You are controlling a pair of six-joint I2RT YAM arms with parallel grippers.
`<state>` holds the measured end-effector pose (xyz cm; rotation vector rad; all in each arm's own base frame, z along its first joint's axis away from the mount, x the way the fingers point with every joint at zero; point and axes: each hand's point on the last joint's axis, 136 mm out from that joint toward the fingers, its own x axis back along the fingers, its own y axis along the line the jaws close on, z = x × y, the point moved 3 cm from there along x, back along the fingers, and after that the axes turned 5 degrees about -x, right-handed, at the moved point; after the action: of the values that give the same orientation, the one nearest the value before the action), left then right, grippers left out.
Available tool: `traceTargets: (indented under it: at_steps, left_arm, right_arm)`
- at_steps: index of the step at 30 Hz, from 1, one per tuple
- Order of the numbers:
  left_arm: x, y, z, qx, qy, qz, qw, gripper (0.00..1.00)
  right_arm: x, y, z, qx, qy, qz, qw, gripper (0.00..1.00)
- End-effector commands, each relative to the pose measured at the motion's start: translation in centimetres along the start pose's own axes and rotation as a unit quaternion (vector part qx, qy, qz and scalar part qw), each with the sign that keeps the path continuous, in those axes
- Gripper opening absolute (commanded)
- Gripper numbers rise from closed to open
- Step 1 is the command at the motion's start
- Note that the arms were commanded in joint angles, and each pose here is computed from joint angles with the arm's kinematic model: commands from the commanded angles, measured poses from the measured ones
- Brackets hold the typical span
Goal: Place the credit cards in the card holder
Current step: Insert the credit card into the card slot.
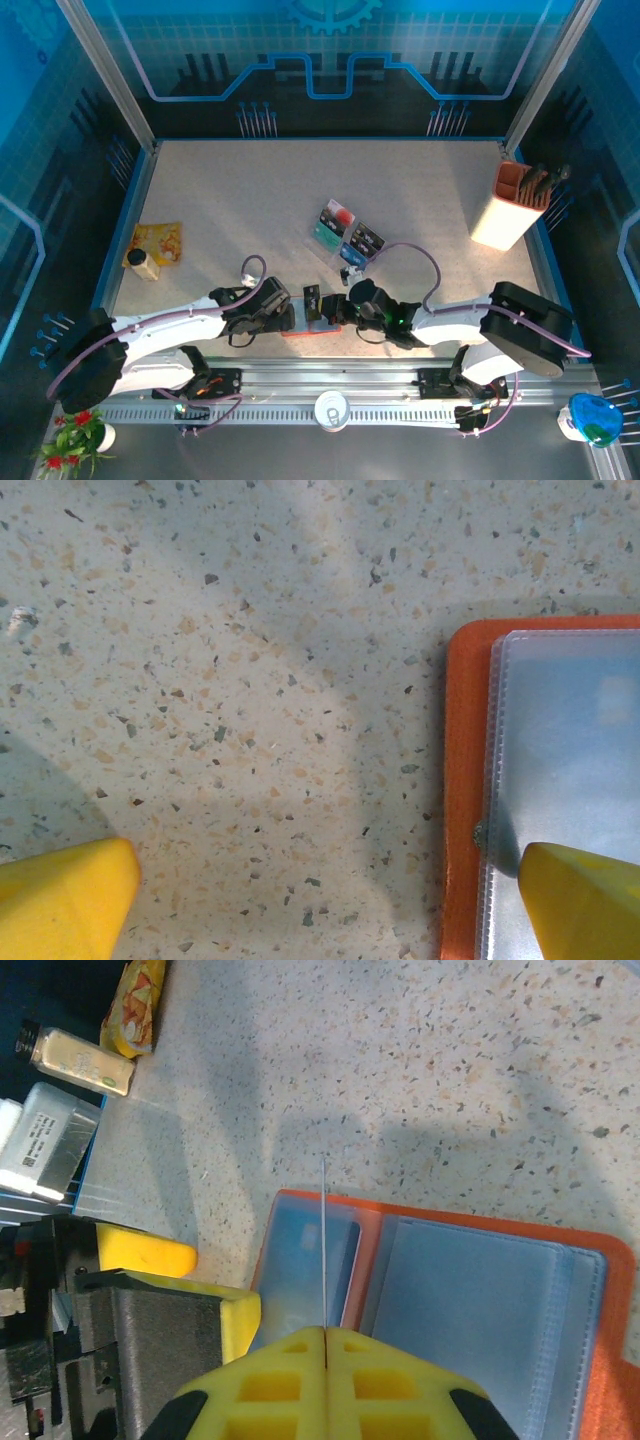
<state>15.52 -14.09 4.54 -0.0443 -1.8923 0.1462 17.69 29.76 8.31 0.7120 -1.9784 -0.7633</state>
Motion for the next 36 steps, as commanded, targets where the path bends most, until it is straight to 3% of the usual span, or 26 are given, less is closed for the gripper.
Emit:
traceTargets:
  at_steps: [1,36]
  left_arm:
    - [-0.5,1.2,1.2,-0.002,0.016,-0.021,1.000,0.99]
    - [-0.7,1.0,1.2,-0.003,0.016,-0.016,1.000,0.99]
  right_arm:
    - [-0.1,0.1,0.2,-0.007,-0.012,-0.009,1.000,0.00]
    - [-0.3,-2.0,2.2,-0.049,-0.018,0.032,0.998,0.00]
